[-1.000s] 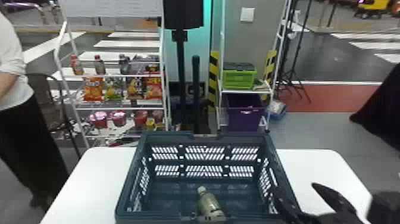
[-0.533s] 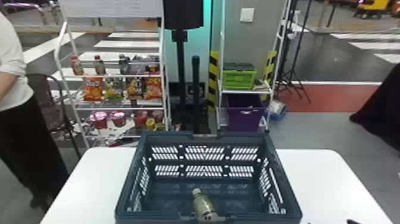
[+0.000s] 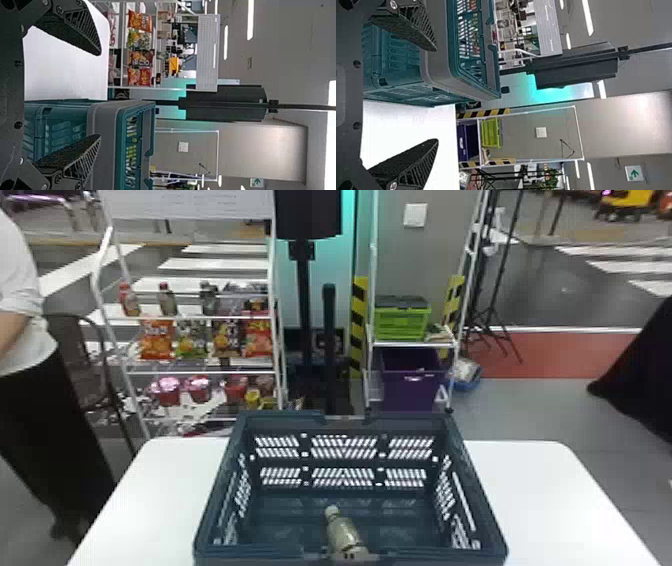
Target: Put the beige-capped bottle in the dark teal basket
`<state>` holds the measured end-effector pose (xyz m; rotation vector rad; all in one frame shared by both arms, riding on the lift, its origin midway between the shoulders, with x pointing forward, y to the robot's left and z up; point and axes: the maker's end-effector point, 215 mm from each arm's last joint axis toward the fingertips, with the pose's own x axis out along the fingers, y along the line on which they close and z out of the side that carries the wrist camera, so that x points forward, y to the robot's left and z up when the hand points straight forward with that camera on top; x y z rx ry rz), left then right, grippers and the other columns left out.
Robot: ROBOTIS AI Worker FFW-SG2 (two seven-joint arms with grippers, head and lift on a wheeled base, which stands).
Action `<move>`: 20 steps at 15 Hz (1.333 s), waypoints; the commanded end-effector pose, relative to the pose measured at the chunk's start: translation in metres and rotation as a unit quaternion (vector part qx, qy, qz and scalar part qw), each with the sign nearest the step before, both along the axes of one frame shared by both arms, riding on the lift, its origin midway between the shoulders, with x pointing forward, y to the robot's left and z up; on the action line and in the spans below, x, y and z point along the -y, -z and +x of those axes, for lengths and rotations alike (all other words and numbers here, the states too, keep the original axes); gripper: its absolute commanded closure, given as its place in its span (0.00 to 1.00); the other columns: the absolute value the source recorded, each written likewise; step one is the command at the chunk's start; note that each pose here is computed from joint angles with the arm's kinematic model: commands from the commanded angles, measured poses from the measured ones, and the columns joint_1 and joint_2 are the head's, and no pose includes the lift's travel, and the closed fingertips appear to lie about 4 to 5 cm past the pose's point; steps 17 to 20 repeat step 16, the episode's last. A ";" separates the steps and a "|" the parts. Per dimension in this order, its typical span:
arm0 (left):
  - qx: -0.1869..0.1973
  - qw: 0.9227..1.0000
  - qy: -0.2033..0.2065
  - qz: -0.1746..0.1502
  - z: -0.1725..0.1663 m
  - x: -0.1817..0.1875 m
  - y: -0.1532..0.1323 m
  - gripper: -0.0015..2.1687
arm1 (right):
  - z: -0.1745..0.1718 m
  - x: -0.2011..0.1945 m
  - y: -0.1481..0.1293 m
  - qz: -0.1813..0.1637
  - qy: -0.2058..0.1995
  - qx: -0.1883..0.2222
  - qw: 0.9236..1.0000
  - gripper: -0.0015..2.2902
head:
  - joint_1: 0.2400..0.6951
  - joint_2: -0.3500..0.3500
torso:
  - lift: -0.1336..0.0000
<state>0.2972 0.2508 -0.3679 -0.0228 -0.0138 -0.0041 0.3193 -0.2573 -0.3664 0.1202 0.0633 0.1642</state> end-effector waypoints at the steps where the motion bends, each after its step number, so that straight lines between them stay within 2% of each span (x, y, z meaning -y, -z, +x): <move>1: -0.001 1.000 0.000 0.000 0.001 0.000 0.000 0.07 | -0.003 0.000 0.003 0.000 0.001 -0.002 1.000 0.03 | 0.57 0.50 | 1.00; 20: -0.003 1.000 -0.002 0.001 0.003 0.000 -0.001 0.07 | -0.007 0.001 0.009 0.002 -0.001 -0.007 1.000 0.03 | 0.57 0.50 | 1.00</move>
